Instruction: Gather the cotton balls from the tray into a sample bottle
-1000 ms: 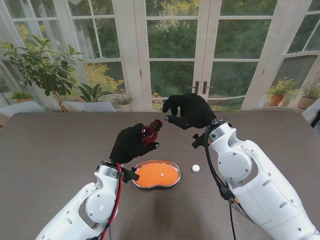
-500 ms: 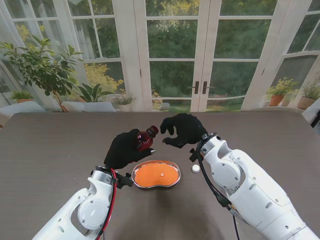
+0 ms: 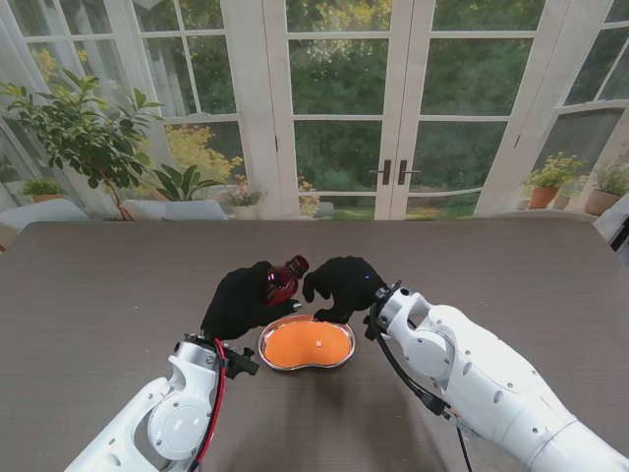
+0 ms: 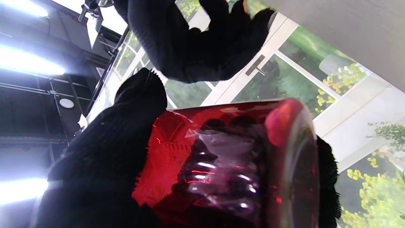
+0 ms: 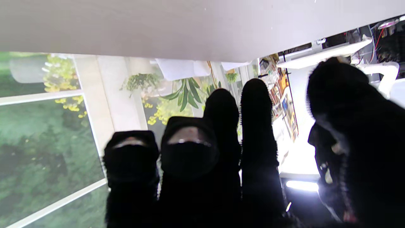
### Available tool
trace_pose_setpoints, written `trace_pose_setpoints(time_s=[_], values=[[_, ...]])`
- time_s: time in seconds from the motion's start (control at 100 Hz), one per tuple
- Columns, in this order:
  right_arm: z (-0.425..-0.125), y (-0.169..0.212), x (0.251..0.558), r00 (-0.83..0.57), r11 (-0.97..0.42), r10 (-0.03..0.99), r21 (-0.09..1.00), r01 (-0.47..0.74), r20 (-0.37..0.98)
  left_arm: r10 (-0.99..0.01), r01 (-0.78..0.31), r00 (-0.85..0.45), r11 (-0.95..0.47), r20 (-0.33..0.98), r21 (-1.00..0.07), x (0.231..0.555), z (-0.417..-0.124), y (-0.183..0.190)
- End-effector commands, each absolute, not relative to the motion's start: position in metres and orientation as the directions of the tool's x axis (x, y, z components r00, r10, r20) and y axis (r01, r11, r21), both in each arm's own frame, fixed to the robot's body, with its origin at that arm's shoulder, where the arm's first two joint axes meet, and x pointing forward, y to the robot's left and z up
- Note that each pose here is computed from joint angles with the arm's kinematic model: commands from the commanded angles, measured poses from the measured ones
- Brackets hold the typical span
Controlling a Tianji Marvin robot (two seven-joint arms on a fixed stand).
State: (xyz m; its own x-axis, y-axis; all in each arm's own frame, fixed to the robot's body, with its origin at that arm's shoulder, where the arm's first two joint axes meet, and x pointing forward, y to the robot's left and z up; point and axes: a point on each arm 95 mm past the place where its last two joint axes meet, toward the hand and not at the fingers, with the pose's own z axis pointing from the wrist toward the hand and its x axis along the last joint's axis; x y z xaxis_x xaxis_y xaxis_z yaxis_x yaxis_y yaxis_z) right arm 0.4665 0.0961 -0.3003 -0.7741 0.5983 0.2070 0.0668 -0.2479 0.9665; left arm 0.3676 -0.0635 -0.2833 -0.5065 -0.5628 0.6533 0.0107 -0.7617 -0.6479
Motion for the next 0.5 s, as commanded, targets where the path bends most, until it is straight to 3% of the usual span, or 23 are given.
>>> trace_pose_setpoints(time_s=[0.0,0.49], values=[[-0.305,0.099,0.466,-0.779,-0.231,0.59,0.969,0.088,0.211,-0.559,-0.003,-0.51,-0.758,0.654,-0.652,0.366,-0.282,-0.065],[-0.343,0.107,0.472,-0.811,-0.135,0.566,0.987,0.088,0.15,-0.564,-0.004,-0.51,-0.753,0.649,-0.658,0.365,-0.282,-0.065]])
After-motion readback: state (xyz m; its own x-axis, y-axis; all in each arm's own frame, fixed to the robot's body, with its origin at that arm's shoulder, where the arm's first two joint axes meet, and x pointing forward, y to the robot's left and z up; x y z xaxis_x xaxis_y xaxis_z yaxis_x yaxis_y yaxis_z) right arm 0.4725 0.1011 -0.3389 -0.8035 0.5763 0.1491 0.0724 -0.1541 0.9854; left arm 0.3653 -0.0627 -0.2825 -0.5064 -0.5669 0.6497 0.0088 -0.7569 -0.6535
